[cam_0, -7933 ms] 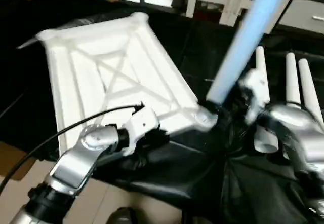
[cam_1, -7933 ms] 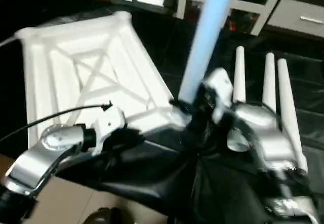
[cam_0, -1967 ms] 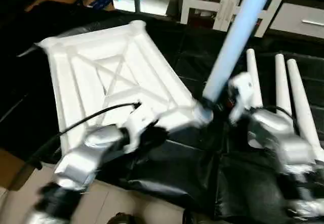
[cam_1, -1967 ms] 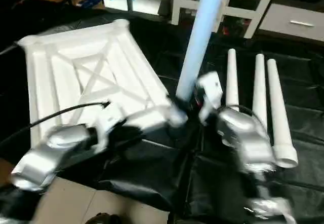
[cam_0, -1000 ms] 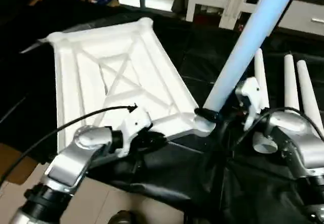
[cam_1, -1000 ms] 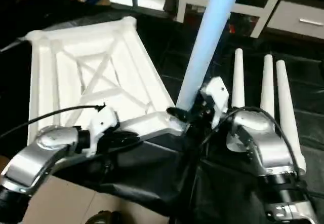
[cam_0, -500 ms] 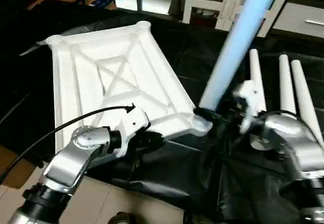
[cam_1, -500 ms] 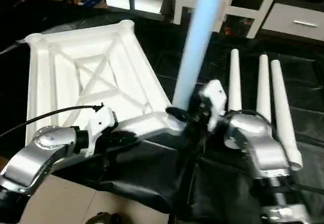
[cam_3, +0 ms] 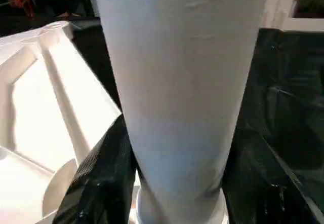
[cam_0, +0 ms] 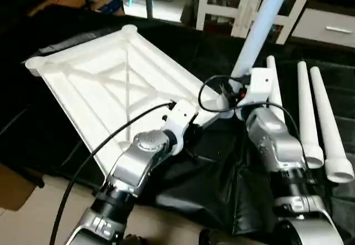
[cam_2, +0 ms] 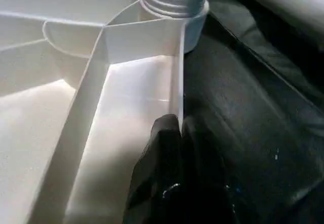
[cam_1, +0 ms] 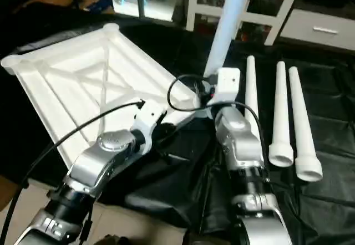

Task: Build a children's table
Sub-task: Rotate leg to tighten

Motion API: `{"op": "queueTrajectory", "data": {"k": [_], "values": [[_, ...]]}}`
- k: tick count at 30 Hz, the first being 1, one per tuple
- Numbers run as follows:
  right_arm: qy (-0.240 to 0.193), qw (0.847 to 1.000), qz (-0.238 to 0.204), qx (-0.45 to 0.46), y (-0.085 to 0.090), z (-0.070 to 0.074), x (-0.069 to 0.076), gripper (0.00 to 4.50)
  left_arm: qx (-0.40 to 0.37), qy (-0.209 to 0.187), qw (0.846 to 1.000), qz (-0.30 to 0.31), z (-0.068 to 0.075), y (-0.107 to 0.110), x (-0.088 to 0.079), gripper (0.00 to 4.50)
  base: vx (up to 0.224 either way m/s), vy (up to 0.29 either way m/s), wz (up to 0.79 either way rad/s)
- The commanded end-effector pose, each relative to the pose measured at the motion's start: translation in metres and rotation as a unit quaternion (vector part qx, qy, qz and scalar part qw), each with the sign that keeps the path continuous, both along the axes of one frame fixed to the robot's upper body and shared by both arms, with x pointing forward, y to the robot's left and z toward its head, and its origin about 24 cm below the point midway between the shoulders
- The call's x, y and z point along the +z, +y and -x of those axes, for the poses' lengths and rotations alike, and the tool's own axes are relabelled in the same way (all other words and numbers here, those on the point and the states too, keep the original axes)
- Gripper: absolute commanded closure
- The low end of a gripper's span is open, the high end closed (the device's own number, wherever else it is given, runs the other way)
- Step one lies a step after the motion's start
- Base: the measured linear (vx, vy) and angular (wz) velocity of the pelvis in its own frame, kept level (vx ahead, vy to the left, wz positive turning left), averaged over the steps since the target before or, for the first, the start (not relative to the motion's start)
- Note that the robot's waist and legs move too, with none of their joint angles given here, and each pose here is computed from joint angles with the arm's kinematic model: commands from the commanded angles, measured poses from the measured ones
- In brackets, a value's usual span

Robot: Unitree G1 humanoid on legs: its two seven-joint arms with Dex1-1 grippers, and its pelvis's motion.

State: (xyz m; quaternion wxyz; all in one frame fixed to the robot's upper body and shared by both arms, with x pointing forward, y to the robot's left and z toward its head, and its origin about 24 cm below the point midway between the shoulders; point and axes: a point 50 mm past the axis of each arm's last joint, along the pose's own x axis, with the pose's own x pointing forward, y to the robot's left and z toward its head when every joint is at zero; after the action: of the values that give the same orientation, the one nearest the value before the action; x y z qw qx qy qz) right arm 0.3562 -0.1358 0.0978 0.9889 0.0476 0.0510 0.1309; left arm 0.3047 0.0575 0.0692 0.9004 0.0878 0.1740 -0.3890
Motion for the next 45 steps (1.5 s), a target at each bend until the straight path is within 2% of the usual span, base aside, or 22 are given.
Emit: {"op": "queueTrajectory", "data": {"k": [1, 3, 6, 7, 9, 11, 12, 16, 20, 21, 24, 25, 31, 33, 35, 36, 37, 38, 40, 42, 45], "values": [[0.004, 0.994, 0.005, 0.108, 0.006, 0.011, -0.008, 2.04, -0.077, -0.002, 0.997, 0.010, 0.013, 0.007, 0.000, 4.50, 0.000, 0.000, 0.00], [-0.016, 0.989, 0.021, 0.146, -0.005, 0.015, -0.001, 1.88, -0.116, -0.003, 0.993, 0.001, 0.020, 0.018, -0.001, 4.50, 0.000, 0.000, 0.00], [-0.030, 0.972, 0.053, 0.227, -0.030, 0.029, 0.011, 1.69, -0.195, 0.008, 0.981, -0.009, 0.039, 0.042, -0.001, 4.50, 0.020, -0.007, 0.02], [-0.030, 0.969, 0.060, 0.236, -0.033, 0.031, 0.012, 1.57, -0.200, 0.011, 0.980, -0.013, 0.040, 0.045, -0.001, 4.50, 0.066, -0.004, 0.02], [-0.023, 0.950, 0.109, 0.293, -0.052, 0.043, 0.017, 1.38, -0.215, 0.027, 0.975, -0.045, 0.045, 0.063, -0.004, 4.50, 0.075, 0.007, 0.01], [-0.018, 0.940, 0.128, 0.317, -0.062, 0.050, 0.021, 1.31, -0.219, 0.030, 0.973, -0.067, 0.046, 0.073, -0.005, 4.50, 0.026, 0.009, 0.01], [-0.018, 0.938, 0.135, 0.318, -0.065, 0.051, 0.022, 1.11, -0.220, 0.029, 0.972, -0.076, 0.046, 0.075, -0.005, 4.50, 0.000, 0.000, 0.00], [-0.025, 0.936, 0.156, 0.315, -0.068, 0.051, 0.024, 0.79, -0.225, 0.020, 0.970, -0.091, 0.044, 0.079, -0.004, 4.50, 0.000, 0.000, 0.00], [-0.022, 0.934, 0.163, 0.317, -0.062, 0.051, 0.018, 0.79, -0.233, 0.010, 0.968, -0.096, 0.042, 0.075, -0.003, 4.50, 0.000, 0.000, 0.00], [-0.014, 0.935, 0.151, 0.320, -0.059, 0.052, 0.014, 1.04, -0.237, 0.009, 0.967, -0.097, 0.043, 0.073, -0.003, 4.50, 0.000, 0.000, 0.00], [-0.009, 0.939, 0.131, 0.318, -0.054, 0.051, 0.011, 1.14, -0.239, 0.006, 0.966, -0.096, 0.042, 0.072, -0.003, 4.50, 0.000, 0.000, 0.00], [-0.008, 0.940, 0.128, 0.317, -0.051, 0.051, 0.009, 1.34, -0.238, 0.004, 0.967, -0.095, 0.042, 0.071, -0.003, 4.50, 0.000, 0.000, 0.00], [0.003, 0.958, 0.097, 0.269, -0.045, 0.045, 0.002, 1.75, -0.242, 0.003, 0.966, -0.088, 0.044, 0.067, -0.003, 4.50, 0.000, 0.000, 0.00], [0.025, 0.976, 0.062, 0.206, -0.044, 0.038, -0.004, 1.93, -0.240, 0.001, 0.968, -0.080, 0.043, 0.062, -0.003, 4.50, 0.000, 0.000, 0.00], [0.034, 0.981, 0.050, 0.184, -0.043, 0.036, -0.006, 2.06, -0.239, 0.001, 0.968, -0.078, 0.043, 0.060, -0.002, 4.50, 0.000, 0.000, 0.00], [0.058, 0.991, 0.024, 0.120, -0.043, 0.031, -0.015, 2.16, -0.229, -0.002, 0.971, -0.075, 0.040, 0.050, -0.003, 4.50, 0.000, 0.000, 0.00], [0.069, 0.993, 0.017, 0.091, -0.043, 0.029, -0.020, 2.21, -0.224, -0.004, 0.972, -0.075, 0.039, 0.046, -0.003, 4.50, 0.000, 0.000, 0.00], [0.076, 0.994, 0.010, 0.076, -0.042, 0.028, -0.023, 2.21, -0.218, -0.006, 0.973, -0.075, 0.037, 0.043, -0.003, 4.50, 0.000, 0.000, 0.00], [0.107, 0.994, -0.031, -0.003, -0.038, 0.023, -0.038, 2.32, -0.172, -0.018, 0.982, -0.073, 0.027, 0.024, -0.004, 4.50, 0.000, 0.000, 0.00], [0.125, 0.988, -0.060, -0.066, -0.033, 0.020, -0.047, 2.40, -0.129, -0.022, 0.989, -0.072, 0.019, 0.010, -0.005, 4.50, 0.000, 0.000, 0.00], [0.134, 0.983, -0.081, -0.101, -0.024, 0.017, -0.054, 2.40, -0.098, -0.022, 0.993, -0.061, 0.013, -0.006, -0.005, 4.50, 0.000, 0.000, 0.00]]}}
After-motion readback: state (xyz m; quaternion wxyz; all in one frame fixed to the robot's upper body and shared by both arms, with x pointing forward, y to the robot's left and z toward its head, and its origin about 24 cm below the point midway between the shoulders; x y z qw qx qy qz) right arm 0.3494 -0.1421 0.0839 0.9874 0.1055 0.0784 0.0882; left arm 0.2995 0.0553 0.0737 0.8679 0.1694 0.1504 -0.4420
